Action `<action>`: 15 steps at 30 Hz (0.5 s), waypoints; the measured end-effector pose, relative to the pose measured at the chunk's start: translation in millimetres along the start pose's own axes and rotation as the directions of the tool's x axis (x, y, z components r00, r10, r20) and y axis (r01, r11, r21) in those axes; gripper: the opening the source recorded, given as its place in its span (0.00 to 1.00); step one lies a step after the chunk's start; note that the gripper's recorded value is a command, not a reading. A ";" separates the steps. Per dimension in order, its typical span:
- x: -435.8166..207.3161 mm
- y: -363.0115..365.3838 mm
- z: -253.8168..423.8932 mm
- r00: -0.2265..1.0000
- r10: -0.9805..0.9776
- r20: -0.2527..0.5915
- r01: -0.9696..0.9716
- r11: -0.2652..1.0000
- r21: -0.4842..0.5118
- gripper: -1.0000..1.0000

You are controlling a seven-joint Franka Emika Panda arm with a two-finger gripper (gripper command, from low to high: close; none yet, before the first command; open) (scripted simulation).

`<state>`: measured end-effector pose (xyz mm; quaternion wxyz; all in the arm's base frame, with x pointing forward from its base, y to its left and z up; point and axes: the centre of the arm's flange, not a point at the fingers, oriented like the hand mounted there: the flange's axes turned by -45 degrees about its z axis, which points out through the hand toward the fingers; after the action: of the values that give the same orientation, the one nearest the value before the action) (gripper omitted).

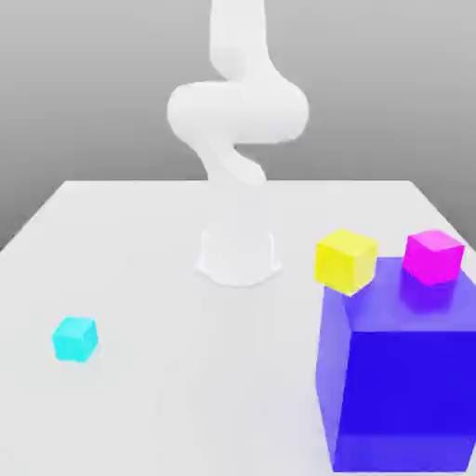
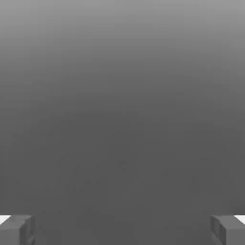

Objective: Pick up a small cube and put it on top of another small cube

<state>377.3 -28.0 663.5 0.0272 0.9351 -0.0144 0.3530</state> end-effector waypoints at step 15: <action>-205.6 184.4 244.6 0.877 0.061 0.476 -0.001 0.992 -0.125 0.50</action>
<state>375.9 -225.3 351.8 0.0738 0.9896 -0.0569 0.1096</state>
